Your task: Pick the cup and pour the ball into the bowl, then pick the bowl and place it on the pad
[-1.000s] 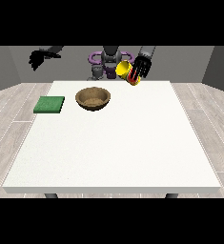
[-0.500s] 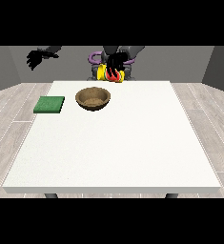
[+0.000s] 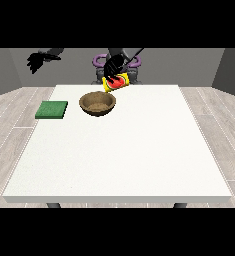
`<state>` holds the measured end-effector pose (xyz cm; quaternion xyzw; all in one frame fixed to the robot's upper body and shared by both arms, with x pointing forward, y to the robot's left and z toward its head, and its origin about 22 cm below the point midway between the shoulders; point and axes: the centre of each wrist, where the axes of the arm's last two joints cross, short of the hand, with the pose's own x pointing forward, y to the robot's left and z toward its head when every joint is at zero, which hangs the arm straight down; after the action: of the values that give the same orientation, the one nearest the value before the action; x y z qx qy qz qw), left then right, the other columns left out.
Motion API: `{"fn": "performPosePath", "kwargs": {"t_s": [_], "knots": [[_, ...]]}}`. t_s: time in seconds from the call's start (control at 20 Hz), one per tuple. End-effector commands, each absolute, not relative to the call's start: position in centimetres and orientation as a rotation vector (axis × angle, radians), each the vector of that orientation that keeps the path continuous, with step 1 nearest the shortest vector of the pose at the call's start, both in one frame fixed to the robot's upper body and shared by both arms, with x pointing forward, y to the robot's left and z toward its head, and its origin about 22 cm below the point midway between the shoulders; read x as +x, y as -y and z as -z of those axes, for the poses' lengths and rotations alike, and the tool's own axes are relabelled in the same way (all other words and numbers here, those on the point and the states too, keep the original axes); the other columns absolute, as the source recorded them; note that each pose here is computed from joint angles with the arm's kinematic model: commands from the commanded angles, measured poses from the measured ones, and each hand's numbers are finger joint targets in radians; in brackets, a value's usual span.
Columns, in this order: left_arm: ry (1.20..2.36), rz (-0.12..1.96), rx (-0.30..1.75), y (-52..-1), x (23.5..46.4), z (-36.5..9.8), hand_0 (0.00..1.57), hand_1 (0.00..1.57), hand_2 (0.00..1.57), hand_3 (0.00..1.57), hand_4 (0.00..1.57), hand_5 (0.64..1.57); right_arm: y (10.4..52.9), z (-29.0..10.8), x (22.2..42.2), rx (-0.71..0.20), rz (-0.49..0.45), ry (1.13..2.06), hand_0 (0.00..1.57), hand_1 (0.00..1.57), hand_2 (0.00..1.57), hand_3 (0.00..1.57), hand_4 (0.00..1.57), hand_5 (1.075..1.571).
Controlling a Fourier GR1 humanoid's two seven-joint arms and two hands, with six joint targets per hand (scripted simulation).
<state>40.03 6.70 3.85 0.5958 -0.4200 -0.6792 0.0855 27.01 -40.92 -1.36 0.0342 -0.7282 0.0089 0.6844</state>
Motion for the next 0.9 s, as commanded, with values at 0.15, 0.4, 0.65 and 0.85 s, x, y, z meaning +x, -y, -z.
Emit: {"fn": "performPosePath", "kwargs": {"t_s": [0.15,0.4,0.65,0.85], "knots": [[1.205,2.216,1.799,-2.1,37.6,-3.4,1.45,1.45,1.57,1.57,1.53,1.129,40.8,2.0,26.9,0.045,0.003,1.579,0.00,0.00,0.00,0.00,0.00,1.570],[1.381,1.736,1.582,-7.3,40.2,-5.4,1.48,1.48,1.57,1.57,1.50,1.222,40.7,2.2,26.0,0.052,0.003,1.574,0.00,0.00,0.00,0.00,0.00,1.569],[1.500,1.049,1.231,-9.5,39.9,-5.2,1.24,1.24,1.54,1.43,1.51,1.196,39.6,4.3,24.5,0.038,0.083,1.538,0.00,0.00,0.00,0.00,0.00,1.567],[1.559,0.591,0.941,-10.9,38.7,-4.1,0.56,0.56,0.00,0.00,0.89,1.502,37.4,3.9,26.2,0.070,0.081,1.562,0.00,0.00,0.00,0.00,0.36,1.568]]}}
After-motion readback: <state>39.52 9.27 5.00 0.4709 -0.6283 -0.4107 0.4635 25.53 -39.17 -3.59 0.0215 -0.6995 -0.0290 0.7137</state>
